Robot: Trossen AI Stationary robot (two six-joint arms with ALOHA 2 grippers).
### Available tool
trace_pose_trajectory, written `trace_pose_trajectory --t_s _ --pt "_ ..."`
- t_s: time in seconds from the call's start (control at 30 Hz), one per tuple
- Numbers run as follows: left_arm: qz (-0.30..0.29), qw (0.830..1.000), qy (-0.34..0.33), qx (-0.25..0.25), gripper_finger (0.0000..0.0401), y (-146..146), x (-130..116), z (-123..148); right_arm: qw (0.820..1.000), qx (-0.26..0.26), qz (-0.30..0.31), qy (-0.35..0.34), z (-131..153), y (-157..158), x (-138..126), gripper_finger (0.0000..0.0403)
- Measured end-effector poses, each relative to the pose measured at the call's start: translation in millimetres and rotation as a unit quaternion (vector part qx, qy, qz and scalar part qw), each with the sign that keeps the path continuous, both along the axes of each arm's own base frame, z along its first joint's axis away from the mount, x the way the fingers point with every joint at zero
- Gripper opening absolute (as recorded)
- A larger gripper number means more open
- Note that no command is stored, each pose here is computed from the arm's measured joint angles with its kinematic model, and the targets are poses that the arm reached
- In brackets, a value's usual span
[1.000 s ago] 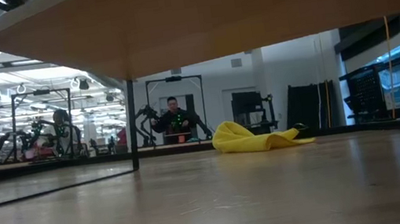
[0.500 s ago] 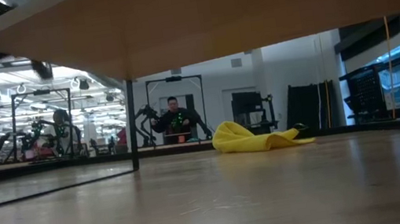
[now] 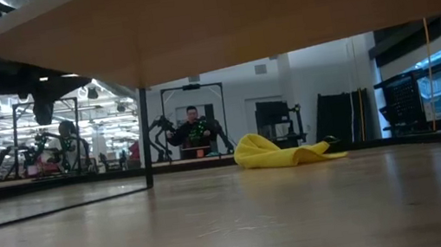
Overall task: Stack small to large cups/mugs on shelf
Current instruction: Return to Home Position
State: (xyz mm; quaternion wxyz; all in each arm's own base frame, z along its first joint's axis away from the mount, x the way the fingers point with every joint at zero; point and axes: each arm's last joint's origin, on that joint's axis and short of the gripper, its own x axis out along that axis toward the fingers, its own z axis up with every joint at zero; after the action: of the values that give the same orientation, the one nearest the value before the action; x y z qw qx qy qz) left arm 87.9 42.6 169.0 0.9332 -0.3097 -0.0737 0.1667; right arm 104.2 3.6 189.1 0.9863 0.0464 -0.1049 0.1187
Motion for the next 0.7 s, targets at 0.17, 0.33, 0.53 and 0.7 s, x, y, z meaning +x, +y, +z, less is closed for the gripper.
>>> trace_pose_trajectory --t_s 0.17,0.33,0.53,0.7 --pt "0.0 1.0 0.001 -0.001 0.0094 0.0 0.0 -0.2 0.999 0.001 0.0 0.042 -7.9 -0.1 1.5 0.0014" --pt "0.0 1.0 0.001 0.0 0.0094 0.0 0.0 -0.2 0.999 0.0 0.0 0.049 -9.2 -0.1 1.7 0.0014" --pt "0.001 1.0 0.001 0.0 0.0094 0.0 0.0 -0.2 0.999 0.0 0.0 0.048 -9.1 -0.1 1.7 0.0014" --pt "0.001 1.0 0.001 0.0 0.0094 0.0 0.0 -0.2 0.999 0.0 0.0 0.048 -9.1 -0.1 1.7 0.0014"
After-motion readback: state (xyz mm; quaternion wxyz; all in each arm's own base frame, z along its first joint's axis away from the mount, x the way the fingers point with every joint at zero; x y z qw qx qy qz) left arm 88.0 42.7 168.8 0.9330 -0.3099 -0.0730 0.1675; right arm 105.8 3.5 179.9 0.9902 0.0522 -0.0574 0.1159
